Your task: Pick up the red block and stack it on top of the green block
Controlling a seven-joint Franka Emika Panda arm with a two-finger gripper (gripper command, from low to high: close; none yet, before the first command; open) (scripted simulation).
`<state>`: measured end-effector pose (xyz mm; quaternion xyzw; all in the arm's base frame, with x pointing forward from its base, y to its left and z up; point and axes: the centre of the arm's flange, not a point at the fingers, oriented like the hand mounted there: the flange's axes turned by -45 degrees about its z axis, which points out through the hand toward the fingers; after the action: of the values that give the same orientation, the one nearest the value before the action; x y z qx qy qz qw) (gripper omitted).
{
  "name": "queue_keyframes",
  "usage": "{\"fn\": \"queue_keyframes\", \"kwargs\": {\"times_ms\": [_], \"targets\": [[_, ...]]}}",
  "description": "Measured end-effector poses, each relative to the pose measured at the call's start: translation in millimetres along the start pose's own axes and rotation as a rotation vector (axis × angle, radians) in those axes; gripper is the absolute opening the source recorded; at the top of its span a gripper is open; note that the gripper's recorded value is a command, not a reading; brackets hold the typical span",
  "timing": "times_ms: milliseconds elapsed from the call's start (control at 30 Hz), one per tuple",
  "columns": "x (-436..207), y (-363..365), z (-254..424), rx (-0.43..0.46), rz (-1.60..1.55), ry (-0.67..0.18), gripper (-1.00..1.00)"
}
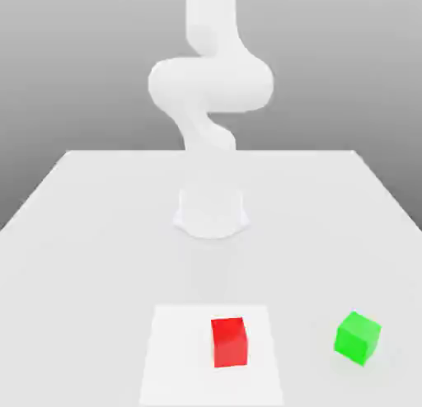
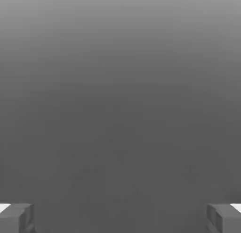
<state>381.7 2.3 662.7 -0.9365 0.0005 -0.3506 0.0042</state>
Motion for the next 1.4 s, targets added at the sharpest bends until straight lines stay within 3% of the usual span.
{"fn": "queue_keyframes", "kwargs": {"times_ms": [367, 700, 867, 900, 1133, 1300, 1400], "targets": [[-100, -13, 232, 0.023, -0.052, -0.374, 0.00], [-265, -21, 359, 0.031, -0.105, -0.695, 0.00], [-307, -21, 400, 0.031, -0.108, -0.716, 0.00], [-314, -21, 407, 0.031, -0.107, -0.716, -1.00], [-316, -21, 408, 0.031, -0.108, -0.716, -1.00], [-285, -21, 373, 0.031, -0.108, -0.716, -1.00], [-270, -84, 358, 0.103, -0.293, -0.713, -1.00]]}}
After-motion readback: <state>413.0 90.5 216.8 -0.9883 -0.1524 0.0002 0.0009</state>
